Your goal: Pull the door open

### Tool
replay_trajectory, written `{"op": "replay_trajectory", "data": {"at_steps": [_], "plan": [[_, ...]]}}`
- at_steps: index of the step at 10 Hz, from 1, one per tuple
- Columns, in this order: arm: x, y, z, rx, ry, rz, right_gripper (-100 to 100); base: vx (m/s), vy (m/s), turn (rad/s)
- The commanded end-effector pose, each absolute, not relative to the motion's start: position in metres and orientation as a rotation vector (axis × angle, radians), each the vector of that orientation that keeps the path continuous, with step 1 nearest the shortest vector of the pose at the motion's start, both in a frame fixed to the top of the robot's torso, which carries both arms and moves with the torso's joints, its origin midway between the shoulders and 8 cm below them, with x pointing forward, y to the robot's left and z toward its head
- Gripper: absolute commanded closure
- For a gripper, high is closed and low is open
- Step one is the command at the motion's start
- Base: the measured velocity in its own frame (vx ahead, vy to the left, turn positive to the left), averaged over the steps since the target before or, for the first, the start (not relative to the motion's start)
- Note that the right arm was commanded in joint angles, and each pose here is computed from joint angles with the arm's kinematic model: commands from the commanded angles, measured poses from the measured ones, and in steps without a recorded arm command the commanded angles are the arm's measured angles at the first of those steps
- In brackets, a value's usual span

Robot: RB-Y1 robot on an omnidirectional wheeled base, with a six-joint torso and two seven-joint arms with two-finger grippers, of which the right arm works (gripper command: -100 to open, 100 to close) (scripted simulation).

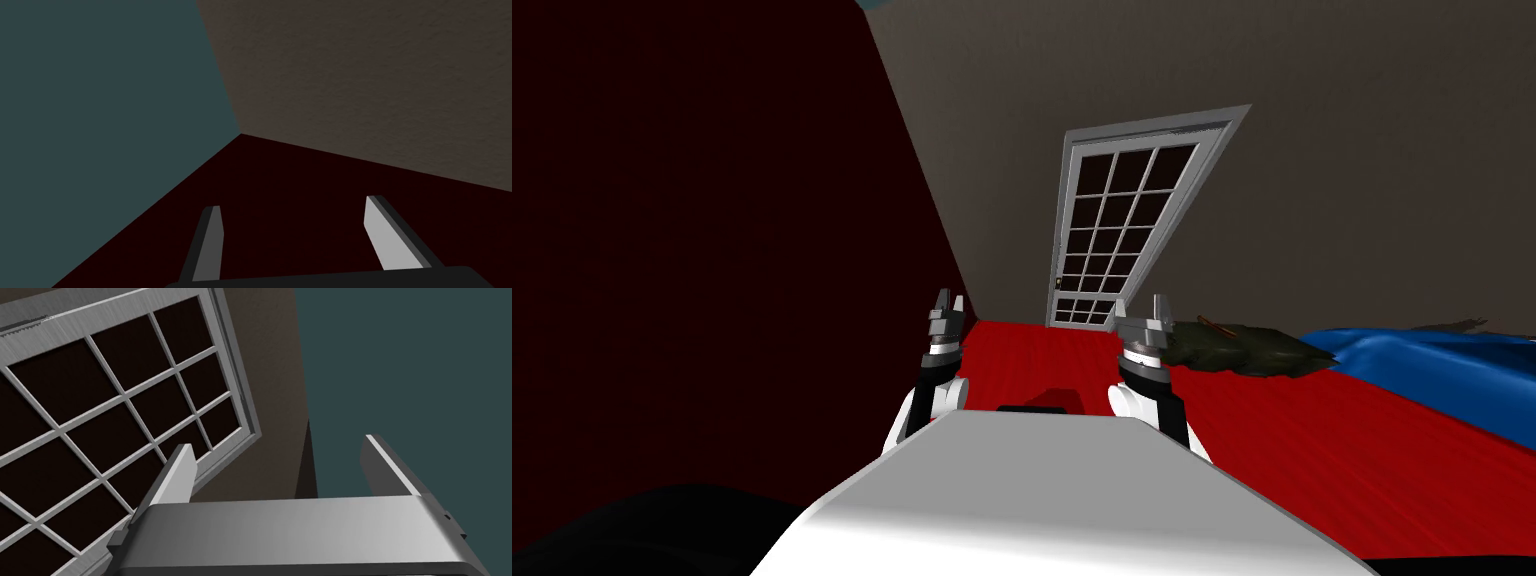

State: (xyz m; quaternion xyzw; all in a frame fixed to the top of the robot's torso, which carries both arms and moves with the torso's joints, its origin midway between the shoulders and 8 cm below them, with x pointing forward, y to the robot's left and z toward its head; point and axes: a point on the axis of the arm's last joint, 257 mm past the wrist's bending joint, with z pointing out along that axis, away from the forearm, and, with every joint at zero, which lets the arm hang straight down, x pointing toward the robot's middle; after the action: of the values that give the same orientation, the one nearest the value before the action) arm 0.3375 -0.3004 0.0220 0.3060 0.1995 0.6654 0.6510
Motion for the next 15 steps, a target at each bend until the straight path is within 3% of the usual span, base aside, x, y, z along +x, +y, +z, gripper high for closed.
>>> {"op": "replay_trajectory", "data": {"at_steps": [1,15], "plan": [[0.342,-0.301,0.013,0.726,0.446,1.547,-100,0.12,-0.013,0.063],[0.379,-0.327,-0.101,1.115,0.31,1.859,-100,0.099,-0.022,0.104]]}}
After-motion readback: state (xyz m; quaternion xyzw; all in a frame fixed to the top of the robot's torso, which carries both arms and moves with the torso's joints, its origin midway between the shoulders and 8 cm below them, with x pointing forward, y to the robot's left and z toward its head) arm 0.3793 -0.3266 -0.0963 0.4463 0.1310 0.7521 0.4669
